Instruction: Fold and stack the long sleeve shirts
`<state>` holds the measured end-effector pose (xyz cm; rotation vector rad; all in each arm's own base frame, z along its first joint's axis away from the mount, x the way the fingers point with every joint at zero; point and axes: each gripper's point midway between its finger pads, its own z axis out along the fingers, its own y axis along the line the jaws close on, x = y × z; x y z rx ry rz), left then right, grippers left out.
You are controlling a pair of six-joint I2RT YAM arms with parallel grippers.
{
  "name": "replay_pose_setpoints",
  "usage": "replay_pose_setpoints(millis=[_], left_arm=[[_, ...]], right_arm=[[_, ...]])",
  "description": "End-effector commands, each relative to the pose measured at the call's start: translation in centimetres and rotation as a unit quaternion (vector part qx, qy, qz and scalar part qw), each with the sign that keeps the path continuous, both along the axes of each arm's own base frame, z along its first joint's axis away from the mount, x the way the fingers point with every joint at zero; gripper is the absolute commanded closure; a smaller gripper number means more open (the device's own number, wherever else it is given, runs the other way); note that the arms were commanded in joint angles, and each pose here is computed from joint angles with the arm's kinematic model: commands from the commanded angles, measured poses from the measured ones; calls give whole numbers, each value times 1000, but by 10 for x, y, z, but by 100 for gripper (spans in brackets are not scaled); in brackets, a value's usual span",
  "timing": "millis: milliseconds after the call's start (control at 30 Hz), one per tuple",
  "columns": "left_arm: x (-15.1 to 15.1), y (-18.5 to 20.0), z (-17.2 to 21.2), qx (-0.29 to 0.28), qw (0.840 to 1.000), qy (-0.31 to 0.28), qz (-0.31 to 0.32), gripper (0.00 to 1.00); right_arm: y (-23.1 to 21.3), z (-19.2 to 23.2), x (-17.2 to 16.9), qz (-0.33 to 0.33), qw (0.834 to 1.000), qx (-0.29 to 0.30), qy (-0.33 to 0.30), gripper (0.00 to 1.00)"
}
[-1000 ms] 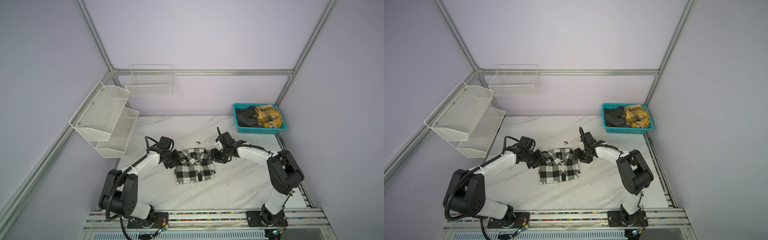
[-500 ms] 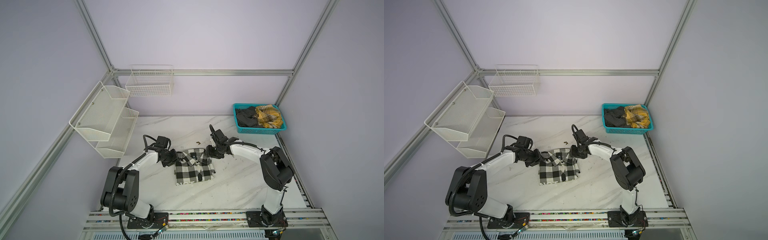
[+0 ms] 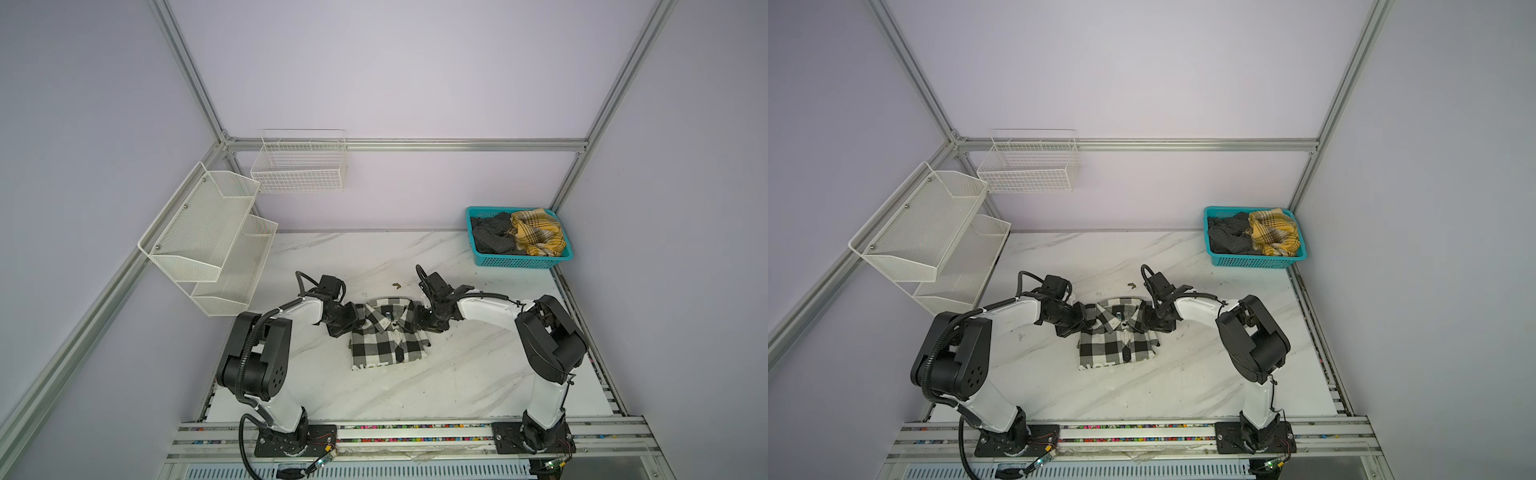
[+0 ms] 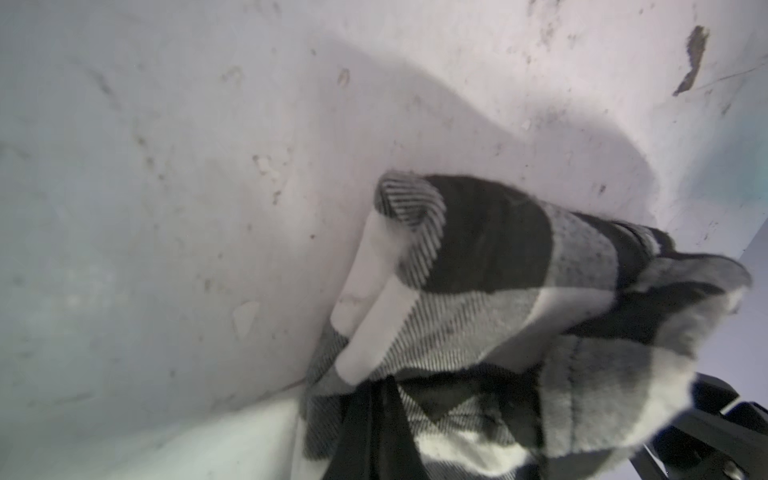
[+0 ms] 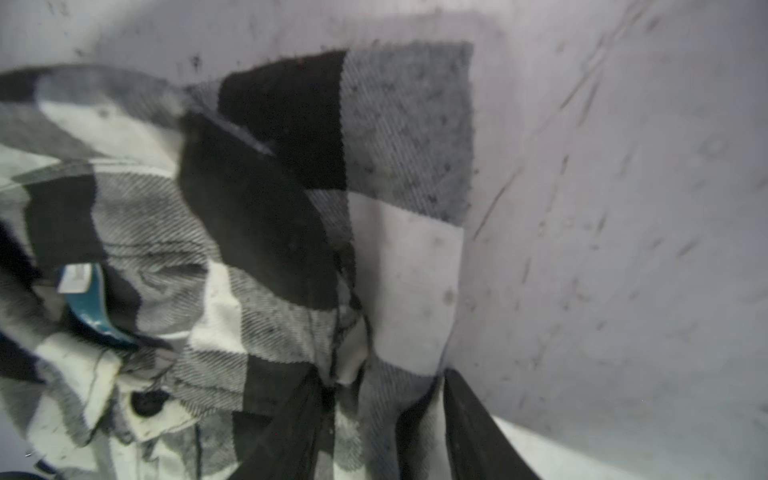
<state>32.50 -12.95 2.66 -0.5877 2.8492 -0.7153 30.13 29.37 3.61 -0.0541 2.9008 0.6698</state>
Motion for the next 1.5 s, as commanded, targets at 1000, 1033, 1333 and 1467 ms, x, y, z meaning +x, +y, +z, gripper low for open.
replay_pose_setpoints(millis=[1000, 1033, 1333, 1467], left_arm=[[28, -9, 24, -48, 998, -28, -3, 94], [29, -9, 25, -49, 998, -31, -4, 97], [37, -8, 75, -48, 994, -102, -14, 94], [43, -15, 94, -47, 990, -130, -33, 61]], right_arm=[[10, 28, 58, 5, 995, -58, -75, 69], [11, 31, 60, 5, 995, -56, -79, 79], [0, 121, 64, -60, 987, -19, -149, 100], [-14, 125, 58, -93, 984, -23, -152, 100]])
